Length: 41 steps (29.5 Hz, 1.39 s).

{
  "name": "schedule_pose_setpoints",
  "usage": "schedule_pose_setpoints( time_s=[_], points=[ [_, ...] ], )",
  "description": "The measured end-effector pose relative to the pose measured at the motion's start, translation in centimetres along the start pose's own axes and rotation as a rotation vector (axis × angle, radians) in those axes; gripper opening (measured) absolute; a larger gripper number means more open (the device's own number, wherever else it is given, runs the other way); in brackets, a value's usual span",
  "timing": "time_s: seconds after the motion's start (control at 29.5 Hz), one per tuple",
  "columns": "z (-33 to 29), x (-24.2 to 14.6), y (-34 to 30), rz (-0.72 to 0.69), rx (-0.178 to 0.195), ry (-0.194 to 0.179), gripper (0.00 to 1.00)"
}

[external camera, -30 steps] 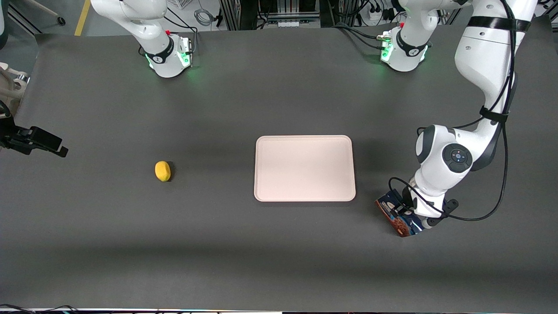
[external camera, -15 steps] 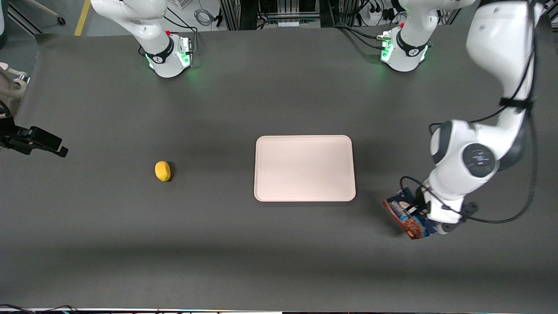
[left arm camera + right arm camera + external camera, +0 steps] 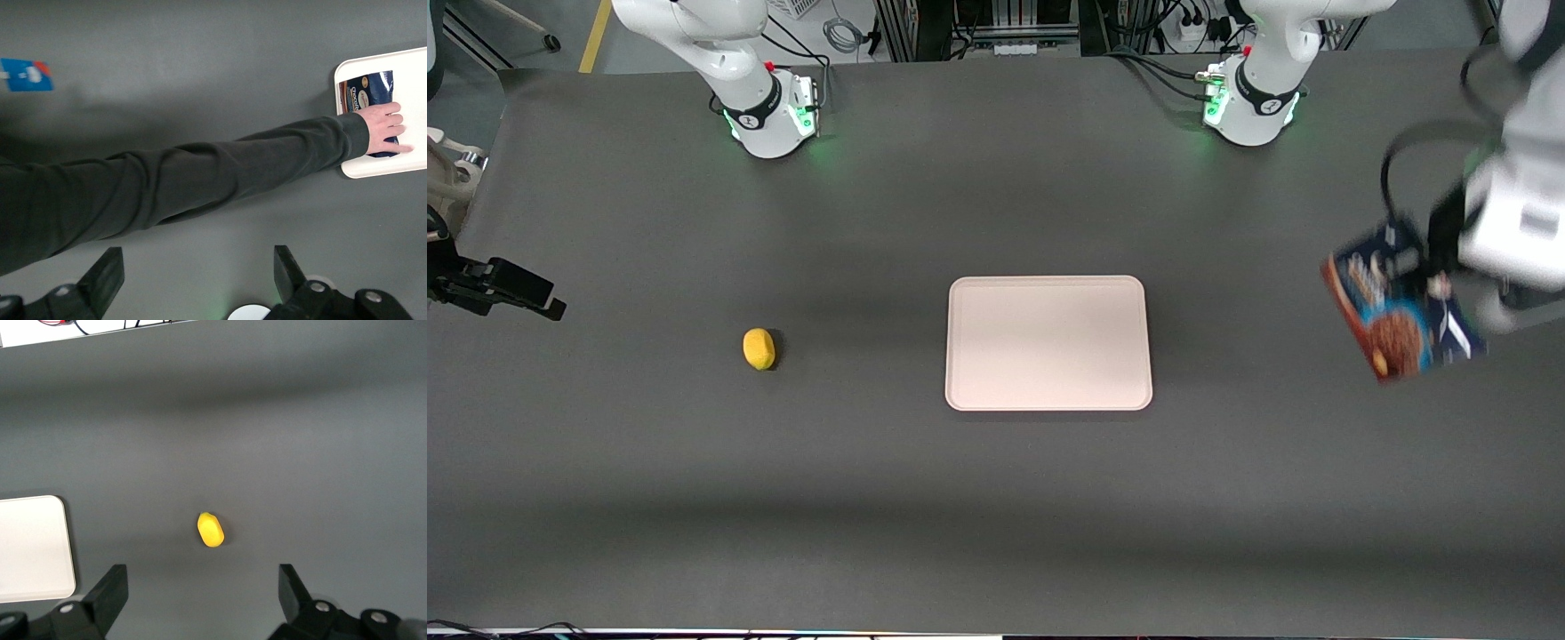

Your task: Place cookie box on tray

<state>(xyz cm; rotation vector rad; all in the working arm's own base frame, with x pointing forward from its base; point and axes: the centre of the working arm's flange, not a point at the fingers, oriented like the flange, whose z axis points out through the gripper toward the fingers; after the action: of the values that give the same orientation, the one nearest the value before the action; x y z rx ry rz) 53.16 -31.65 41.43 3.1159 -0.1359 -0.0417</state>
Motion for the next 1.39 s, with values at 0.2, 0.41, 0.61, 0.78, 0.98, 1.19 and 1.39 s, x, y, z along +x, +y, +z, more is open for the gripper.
schedule_pose_setpoints(
  time_s=[0.2, 0.41, 0.61, 0.78, 0.98, 1.19, 1.39],
  points=[
    [7.3, -1.0, -0.7, -0.002, -0.036, 0.003, 0.2],
    [11.6, -3.0, -1.3, 0.004, -0.058, 0.017, 0.2],
    [14.0, -4.6, -1.7, 0.007, -0.08, 0.042, 0.18],
    [14.5, -4.8, -1.8, 0.012, -0.078, 0.047, 0.15],
    [14.4, -4.7, -2.0, 0.014, -0.076, 0.055, 0.38],
    [13.3, -3.5, -3.5, -0.014, -0.069, 0.082, 0.68],
    [8.3, -1.4, -6.1, -0.066, -0.011, 0.091, 0.99]
  ],
)
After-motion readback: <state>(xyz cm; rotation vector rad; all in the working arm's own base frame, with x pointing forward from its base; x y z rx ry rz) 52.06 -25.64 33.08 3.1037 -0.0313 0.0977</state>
